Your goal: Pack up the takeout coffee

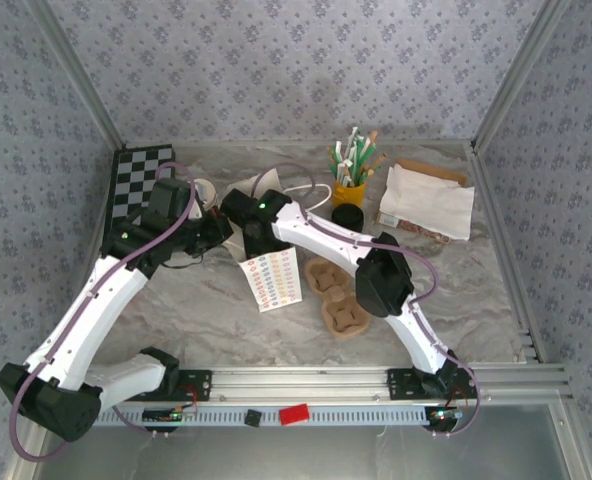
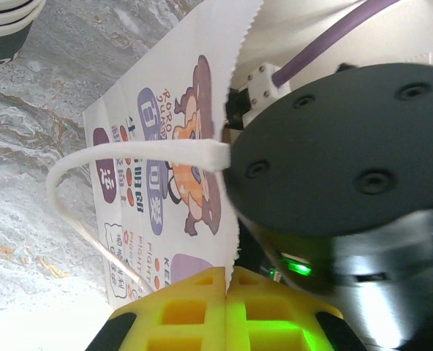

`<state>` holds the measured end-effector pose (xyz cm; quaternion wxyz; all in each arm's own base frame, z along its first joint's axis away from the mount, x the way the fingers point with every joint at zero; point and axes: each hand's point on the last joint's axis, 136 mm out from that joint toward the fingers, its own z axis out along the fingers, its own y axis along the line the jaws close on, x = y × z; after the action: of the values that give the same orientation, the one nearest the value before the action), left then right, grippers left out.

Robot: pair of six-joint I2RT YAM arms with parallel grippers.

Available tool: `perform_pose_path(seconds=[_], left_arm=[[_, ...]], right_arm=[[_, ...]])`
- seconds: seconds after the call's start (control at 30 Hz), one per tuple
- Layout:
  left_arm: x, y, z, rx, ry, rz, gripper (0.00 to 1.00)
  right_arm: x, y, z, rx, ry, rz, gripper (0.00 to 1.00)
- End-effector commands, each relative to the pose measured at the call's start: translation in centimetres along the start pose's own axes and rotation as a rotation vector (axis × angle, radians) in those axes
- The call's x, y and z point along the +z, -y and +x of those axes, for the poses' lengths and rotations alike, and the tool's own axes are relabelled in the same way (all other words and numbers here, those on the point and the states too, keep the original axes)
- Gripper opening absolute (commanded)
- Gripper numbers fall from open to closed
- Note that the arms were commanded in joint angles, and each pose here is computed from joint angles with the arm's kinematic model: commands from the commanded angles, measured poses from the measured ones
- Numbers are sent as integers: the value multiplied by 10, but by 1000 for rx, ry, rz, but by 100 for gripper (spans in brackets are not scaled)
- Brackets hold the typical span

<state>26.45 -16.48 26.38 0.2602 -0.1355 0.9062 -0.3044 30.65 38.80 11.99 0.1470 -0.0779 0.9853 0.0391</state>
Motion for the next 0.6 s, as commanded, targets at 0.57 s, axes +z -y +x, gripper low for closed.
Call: perform_pose_path(seconds=[0.57], left_arm=[[-1,14,-10,16,10,32,0]], right_arm=[[46,19,26,17,-115,51,10]])
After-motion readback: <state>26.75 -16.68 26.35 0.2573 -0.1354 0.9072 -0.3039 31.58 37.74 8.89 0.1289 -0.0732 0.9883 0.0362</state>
